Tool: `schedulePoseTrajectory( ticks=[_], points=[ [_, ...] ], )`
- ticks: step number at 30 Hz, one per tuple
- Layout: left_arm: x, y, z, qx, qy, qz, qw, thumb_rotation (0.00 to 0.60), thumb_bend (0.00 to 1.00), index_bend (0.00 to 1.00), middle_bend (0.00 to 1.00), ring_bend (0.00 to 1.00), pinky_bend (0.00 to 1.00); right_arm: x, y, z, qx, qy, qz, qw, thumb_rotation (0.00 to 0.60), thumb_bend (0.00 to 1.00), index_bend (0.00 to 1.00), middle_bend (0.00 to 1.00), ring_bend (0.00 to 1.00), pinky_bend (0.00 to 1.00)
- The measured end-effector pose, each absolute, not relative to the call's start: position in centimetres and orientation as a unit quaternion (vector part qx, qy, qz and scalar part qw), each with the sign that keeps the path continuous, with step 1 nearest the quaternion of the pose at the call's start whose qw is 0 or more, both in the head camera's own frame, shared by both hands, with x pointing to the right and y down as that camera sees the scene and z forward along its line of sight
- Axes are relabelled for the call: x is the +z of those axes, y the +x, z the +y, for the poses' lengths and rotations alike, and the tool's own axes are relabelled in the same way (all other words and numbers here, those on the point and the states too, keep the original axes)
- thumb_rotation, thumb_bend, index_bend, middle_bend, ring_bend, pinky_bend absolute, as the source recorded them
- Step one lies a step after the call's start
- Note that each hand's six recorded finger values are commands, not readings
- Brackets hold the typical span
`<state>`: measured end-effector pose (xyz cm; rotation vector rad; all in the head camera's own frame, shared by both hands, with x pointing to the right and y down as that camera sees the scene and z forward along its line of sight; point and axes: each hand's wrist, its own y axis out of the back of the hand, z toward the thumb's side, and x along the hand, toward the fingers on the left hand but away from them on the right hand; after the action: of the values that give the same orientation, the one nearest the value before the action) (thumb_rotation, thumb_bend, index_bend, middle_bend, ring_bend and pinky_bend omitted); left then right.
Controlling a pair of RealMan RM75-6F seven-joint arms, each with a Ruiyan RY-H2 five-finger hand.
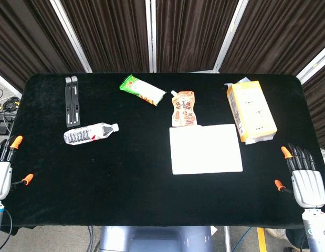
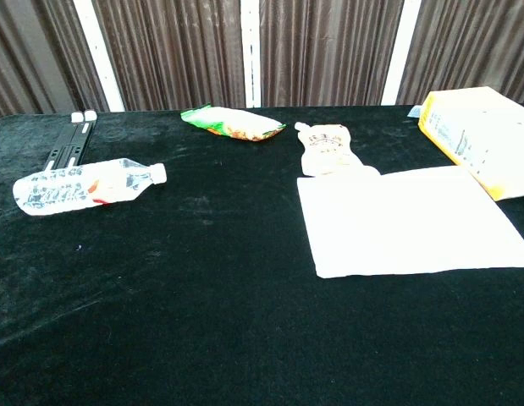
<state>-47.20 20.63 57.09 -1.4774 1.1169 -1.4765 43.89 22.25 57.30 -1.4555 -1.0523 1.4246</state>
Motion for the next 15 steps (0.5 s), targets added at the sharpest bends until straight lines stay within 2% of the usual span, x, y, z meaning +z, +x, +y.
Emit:
schedulePoseTrajectory(
  ticks=[15],
  points=[
    [56.49, -47.64, 20.47, -0.566, -0.583, 0.451, 0.370, 0.600, 0.06, 0.00, 0.00, 0.00, 0.00, 57.36, 43.03, 22.27, 0.550, -0.592, -0.416, 0.418, 0.600, 0.09, 0.00, 0.00, 0.00, 0.00]
  ],
)
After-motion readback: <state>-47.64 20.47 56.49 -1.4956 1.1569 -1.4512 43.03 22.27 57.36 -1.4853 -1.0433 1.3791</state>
